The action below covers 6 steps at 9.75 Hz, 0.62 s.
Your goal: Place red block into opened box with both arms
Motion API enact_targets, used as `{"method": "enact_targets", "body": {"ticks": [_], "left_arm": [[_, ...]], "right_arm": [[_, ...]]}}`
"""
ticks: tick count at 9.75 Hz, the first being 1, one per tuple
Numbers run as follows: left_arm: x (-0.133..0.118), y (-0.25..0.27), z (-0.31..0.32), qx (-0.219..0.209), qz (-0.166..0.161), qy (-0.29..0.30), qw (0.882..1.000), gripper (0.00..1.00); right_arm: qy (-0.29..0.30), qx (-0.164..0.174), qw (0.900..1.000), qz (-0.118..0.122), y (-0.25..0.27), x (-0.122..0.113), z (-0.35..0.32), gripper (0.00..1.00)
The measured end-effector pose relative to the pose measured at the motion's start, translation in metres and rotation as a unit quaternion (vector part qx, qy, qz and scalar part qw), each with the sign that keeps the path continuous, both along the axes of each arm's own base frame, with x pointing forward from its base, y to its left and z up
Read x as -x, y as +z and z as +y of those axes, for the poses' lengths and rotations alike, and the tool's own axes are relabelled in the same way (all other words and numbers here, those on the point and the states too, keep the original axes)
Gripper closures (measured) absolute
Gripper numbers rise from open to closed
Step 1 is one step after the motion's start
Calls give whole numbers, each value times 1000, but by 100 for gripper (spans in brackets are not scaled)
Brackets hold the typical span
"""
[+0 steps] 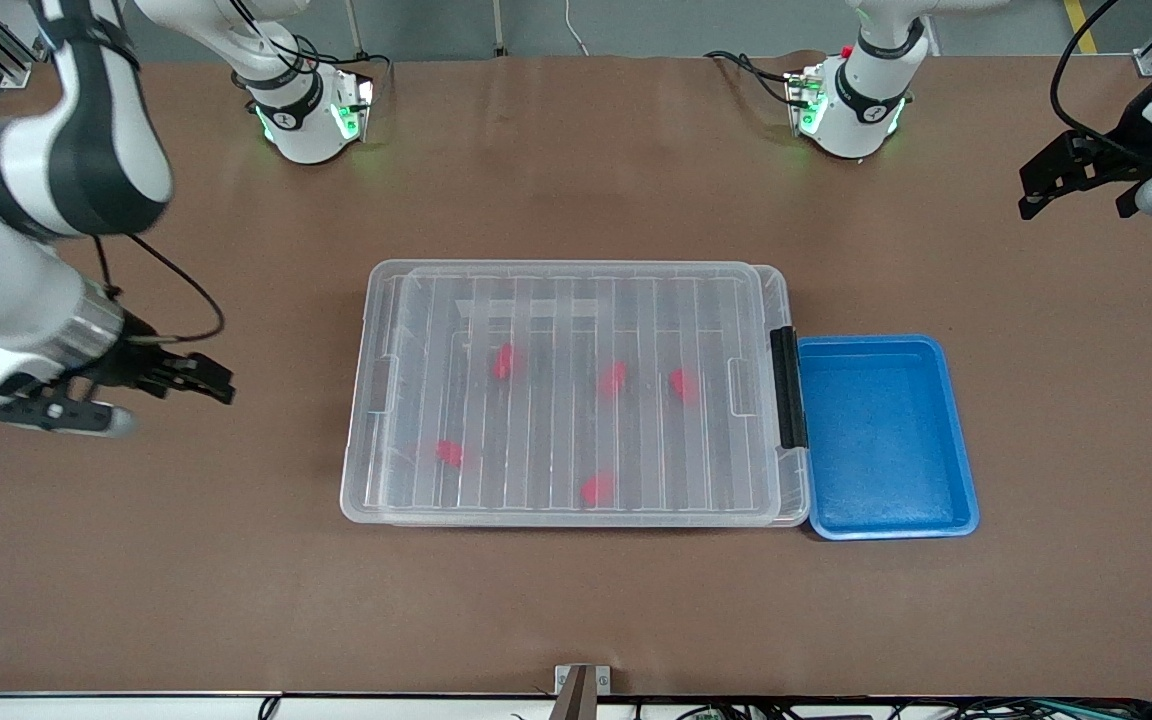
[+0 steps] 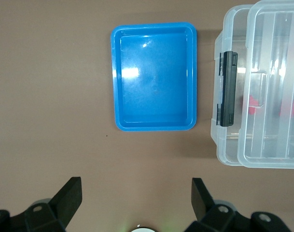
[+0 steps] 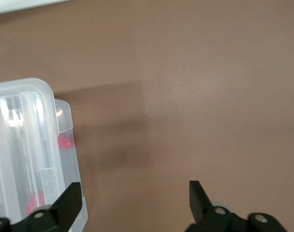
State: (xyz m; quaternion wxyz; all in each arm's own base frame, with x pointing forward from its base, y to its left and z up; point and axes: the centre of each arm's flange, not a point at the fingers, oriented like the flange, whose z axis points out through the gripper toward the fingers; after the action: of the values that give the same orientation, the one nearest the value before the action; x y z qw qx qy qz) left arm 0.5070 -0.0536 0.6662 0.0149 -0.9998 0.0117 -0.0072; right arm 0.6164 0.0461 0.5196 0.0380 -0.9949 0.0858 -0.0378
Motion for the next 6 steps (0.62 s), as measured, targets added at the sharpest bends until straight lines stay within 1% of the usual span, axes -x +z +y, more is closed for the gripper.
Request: {"method": "enact_targets", "body": {"ticks": [2, 3, 4, 5, 6], "left_arm": [[0, 4, 1, 0, -4, 1, 1000, 0], [0, 3, 1, 0, -3, 1, 1000, 0], [0, 3, 1, 0, -3, 1, 1000, 0], [0, 3, 1, 0, -3, 1, 1000, 0], [0, 3, 1, 0, -3, 1, 1000, 0]], "right_arm": [[-31, -3, 1000, 1, 59, 23, -9, 0], [-37, -2, 999, 9, 93, 39, -15, 0], [-42, 1, 999, 21, 124, 56, -31, 0], [-42, 2, 999, 27, 147, 70, -52, 0], [-44, 3, 999, 23, 163, 80, -76, 0]]}}
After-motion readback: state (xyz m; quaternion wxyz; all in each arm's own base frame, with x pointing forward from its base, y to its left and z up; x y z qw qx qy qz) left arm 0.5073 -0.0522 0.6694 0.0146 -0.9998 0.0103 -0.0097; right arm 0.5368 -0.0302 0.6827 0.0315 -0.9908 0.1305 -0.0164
